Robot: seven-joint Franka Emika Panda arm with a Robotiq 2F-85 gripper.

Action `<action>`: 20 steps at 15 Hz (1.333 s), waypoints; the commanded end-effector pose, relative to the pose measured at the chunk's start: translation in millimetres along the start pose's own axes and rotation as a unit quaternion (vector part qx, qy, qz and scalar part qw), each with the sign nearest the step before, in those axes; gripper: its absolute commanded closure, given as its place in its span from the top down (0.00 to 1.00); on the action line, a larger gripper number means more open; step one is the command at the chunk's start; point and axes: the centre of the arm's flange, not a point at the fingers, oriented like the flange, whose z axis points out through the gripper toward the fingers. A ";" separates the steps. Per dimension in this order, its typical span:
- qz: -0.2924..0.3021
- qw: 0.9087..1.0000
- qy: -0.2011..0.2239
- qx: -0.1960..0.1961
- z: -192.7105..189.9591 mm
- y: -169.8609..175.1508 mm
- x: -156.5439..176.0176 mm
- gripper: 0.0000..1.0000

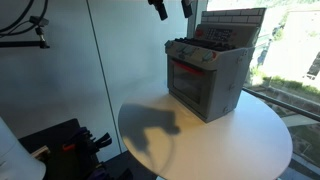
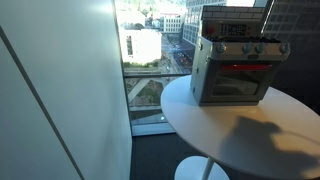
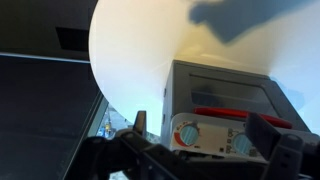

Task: Turn the far right blue knob on the stove to the right

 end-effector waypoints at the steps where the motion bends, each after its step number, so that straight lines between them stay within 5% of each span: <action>1: 0.005 1.000 0.009 -0.009 1.3 0.9 4.7 1.00; 20: 0.046 0.994 0.098 -0.001 59.4 -4.9 72.5 1.00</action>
